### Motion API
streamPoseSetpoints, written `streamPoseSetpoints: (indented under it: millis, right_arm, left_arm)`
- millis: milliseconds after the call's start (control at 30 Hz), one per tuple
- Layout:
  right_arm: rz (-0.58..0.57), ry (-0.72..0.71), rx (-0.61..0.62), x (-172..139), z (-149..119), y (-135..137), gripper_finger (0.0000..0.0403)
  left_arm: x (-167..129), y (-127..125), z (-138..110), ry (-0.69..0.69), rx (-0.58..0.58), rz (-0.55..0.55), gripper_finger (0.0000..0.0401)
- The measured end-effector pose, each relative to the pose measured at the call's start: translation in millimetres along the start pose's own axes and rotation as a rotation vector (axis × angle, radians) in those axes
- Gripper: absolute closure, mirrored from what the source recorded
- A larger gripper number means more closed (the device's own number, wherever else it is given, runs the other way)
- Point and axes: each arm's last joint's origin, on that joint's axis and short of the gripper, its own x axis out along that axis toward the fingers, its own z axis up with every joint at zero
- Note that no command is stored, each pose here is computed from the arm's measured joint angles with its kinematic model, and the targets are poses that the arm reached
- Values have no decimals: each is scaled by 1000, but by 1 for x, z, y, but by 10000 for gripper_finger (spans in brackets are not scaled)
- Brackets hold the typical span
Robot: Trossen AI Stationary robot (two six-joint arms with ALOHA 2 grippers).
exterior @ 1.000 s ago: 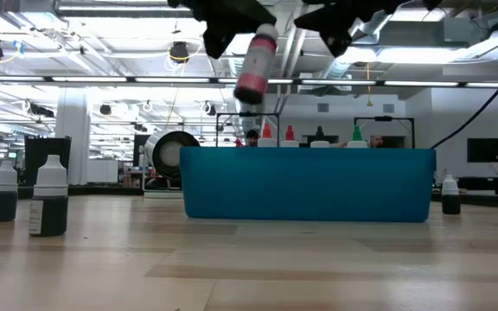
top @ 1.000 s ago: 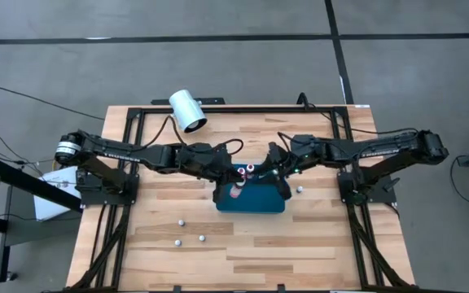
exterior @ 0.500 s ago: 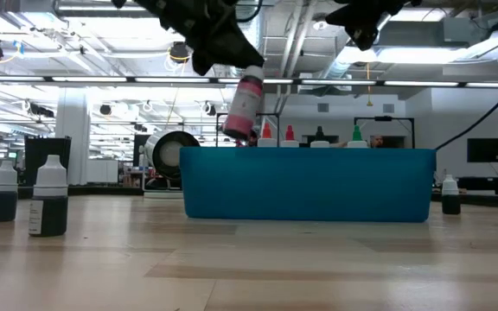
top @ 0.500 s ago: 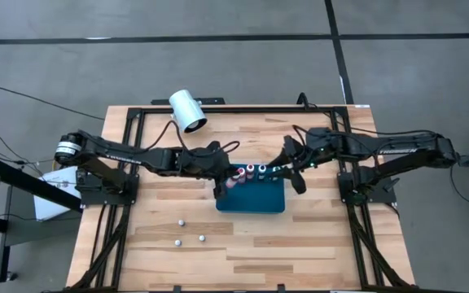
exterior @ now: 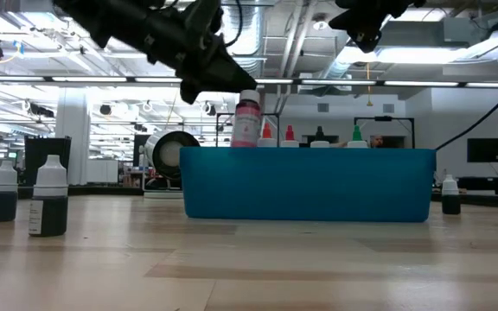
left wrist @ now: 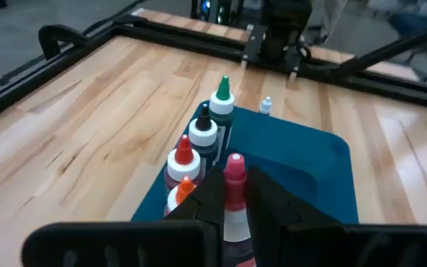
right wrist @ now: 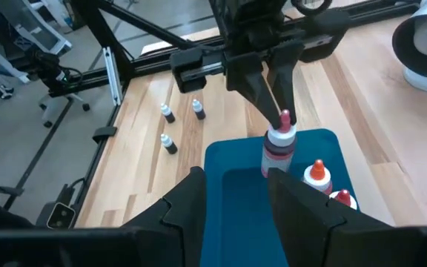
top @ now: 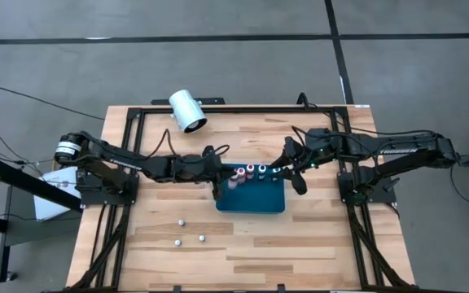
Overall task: Pick & Place food coloring
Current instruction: Put the large pink food coloring bottle into the blue bin
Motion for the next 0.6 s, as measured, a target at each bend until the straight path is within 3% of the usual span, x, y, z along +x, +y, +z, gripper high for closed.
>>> streamPoseSetpoints:
  millis: [233,467,600]
  right_arm:
    - [-5,23,31,0,-2,0,272]
    - [-13,10,67,0,-1,-2,281]
    - [-22,-4,98,-1,1,-5,282]
  left_arm:
    - [-19,11,-21,-70,-14,16,380]
    - [-31,16,-28,-169,-7,24,380]
    - [-31,18,-31,-155,-1,29,380]
